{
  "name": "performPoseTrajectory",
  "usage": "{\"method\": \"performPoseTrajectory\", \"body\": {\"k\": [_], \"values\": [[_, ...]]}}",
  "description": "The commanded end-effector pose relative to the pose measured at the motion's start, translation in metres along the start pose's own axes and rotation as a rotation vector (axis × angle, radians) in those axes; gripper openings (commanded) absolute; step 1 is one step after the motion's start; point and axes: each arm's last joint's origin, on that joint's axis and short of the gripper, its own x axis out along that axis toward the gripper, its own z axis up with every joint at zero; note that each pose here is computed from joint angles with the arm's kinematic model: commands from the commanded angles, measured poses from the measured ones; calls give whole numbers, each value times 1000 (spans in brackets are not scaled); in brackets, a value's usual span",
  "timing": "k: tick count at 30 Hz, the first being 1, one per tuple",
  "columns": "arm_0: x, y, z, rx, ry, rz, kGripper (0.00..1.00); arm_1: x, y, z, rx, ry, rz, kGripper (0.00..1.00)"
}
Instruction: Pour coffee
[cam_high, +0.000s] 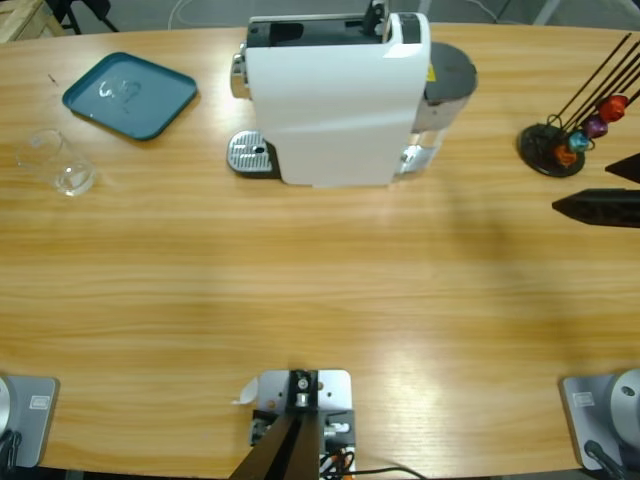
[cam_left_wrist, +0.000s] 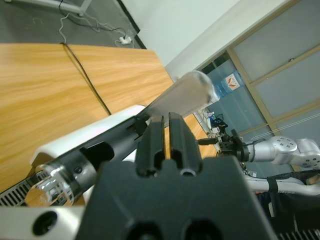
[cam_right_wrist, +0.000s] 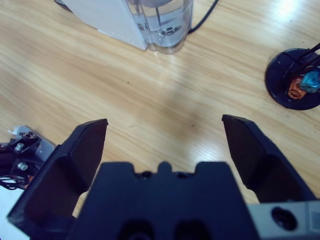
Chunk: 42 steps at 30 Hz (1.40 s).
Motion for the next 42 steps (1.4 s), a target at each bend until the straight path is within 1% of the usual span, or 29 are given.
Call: {"method": "performPoseTrajectory", "body": {"k": [1,2,3,4,5,6,7,10,12,13,15,20,24,25,26,29,30,31,33,34,35,37,39,40,42], "values": [[-1,-8,-16,282,35,13,988,10,-4,4,34,35,-49,1000],[-5,-5,-21,342,36,52,997,14,-7,6,50,44,-75,1000],[-9,-4,-28,397,56,123,998,19,-11,8,63,53,-100,1000],[-14,-4,-37,493,96,214,999,23,-15,9,75,58,-124,1000],[-18,-3,-45,630,160,263,993,27,-19,8,86,62,-158,1000],[-23,0,-54,735,230,273,996,28,-23,6,94,60,-191,1000],[-30,3,-62,787,282,284,998,29,-26,4,104,54,-225,1000],[-55,14,-89,846,378,328,1000,29,-37,-1,144,33,-316,1000],[-67,22,-106,850,422,338,1000,31,-43,-2,185,8,-366,1000],[-72,24,-112,845,433,345,1000,31,-46,-2,212,-13,-389,1000],[-84,25,-122,841,434,361,1000,33,-53,-1,251,-53,-423,1000],[-105,23,-134,808,410,386,1000,50,-72,-4,293,-113,-475,982],[-112,19,-136,793,398,392,1000,74,-91,-12,342,-83,-502,976],[-113,18,-136,788,394,393,1000,77,-96,-14,356,-80,-512,958],[-114,17,-135,781,388,393,1000,77,-100,-14,372,-86,-522,939],[-116,15,-134,774,383,394,1000,82,-111,-13,396,-108,-513,934],[-116,15,-134,772,384,395,1000,84,-113,-11,394,-112,-503,912],[-116,14,-133,770,384,395,1000,86,-114,-11,392,-115,-495,861],[-115,14,-133,762,385,397,1000,88,-114,-10,389,-122,-487,840],[-114,14,-132,761,386,397,1000,88,-114,-9,387,-125,-483,812],[-113,15,-132,759,389,398,1000,88,-114,-9,381,-127,-477,741],[-110,17,-132,752,396,399,1000,88,-114,-9,377,-127,-472,704],[-108,18,-131,748,401,399,1000,87,-114,-8,375,-133,-476,618],[-107,18,-131,746,403,398,1000,85,-113,-8,373,-141,-477,601],[-105,20,-132,740,412,397,1000,80,-111,-5,366,-166,-483,600]]}}
